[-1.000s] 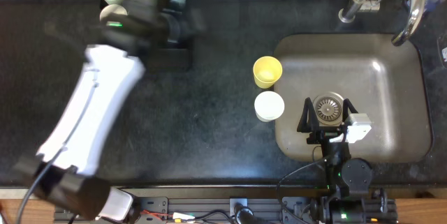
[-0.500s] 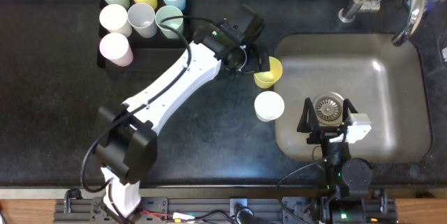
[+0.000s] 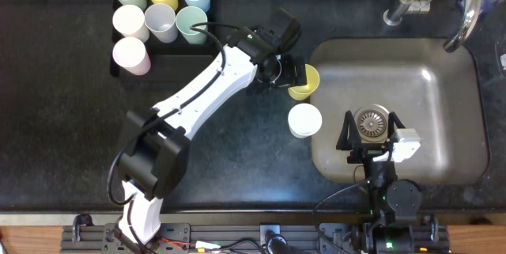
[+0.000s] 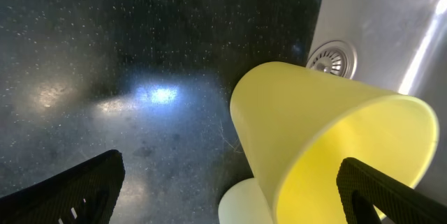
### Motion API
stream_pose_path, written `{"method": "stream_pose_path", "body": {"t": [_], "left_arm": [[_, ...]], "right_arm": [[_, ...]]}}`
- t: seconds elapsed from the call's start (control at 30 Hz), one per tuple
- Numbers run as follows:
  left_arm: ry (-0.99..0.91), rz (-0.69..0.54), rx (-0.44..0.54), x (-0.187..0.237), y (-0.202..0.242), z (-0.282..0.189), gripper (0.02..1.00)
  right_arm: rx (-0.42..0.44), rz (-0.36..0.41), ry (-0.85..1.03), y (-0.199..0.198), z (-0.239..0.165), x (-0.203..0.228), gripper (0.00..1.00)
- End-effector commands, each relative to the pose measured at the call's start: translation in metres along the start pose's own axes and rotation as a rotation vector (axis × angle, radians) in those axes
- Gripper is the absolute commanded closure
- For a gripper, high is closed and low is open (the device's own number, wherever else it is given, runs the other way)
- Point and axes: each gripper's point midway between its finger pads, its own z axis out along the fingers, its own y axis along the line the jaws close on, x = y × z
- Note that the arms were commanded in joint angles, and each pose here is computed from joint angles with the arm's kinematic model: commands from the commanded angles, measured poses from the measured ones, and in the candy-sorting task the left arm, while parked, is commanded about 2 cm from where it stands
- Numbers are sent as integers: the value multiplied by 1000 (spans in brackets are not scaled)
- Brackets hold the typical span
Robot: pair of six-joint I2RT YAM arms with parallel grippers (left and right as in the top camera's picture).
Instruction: Store Cups
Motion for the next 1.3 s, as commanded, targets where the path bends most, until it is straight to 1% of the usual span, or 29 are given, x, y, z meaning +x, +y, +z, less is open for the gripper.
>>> {"method": "stream_pose_path", "body": {"t": [0.03,0.1,0.13,0.17,0.2,0.23,0.27,0.5,0.57,0.67,0.77,0.9,1.0,1.17,1.3], "left_arm": [[4,2,24,-1,-9,-4,18],[7,-3,21,0,-8,-2,18],[8,-4,20,-1,-7,-1,62],[9,-8,17,0,-7,-1,196],[7,-10,15,-1,-6,0,483],[6,-10,12,-1,-6,1,934],[6,-11,11,-1,-5,1,982],[-30,-19,9,-12,-3,-5,982],[-67,-31,17,-23,-1,-18,982],[-137,-71,27,-43,12,-51,982],[-193,-151,3,-61,45,-90,982],[-247,-325,-81,-76,113,-139,982],[-253,-439,-132,-79,160,-163,982],[-238,-590,-194,-80,220,-179,982],[-240,-633,-225,-81,240,-179,982]], "right_arm": [[0,0,-8,-1,0,-1,3],[0,0,-8,-1,0,-1,3],[0,0,-8,-1,0,-1,5],[0,0,-8,-1,0,-1,3],[0,0,-8,-1,0,-1,3],[0,0,-8,-1,0,-1,3],[0,0,-8,-1,0,-1,5],[0,0,-8,-1,0,-1,3],[0,0,-8,-1,0,-1,5],[0,0,-8,-1,0,-1,3],[0,0,-8,-1,0,-1,3],[0,0,-8,-1,0,-1,5],[0,0,-8,-1,0,-1,3],[0,0,-8,-1,0,-1,3],[0,0,-8,-1,0,-1,5]]}}
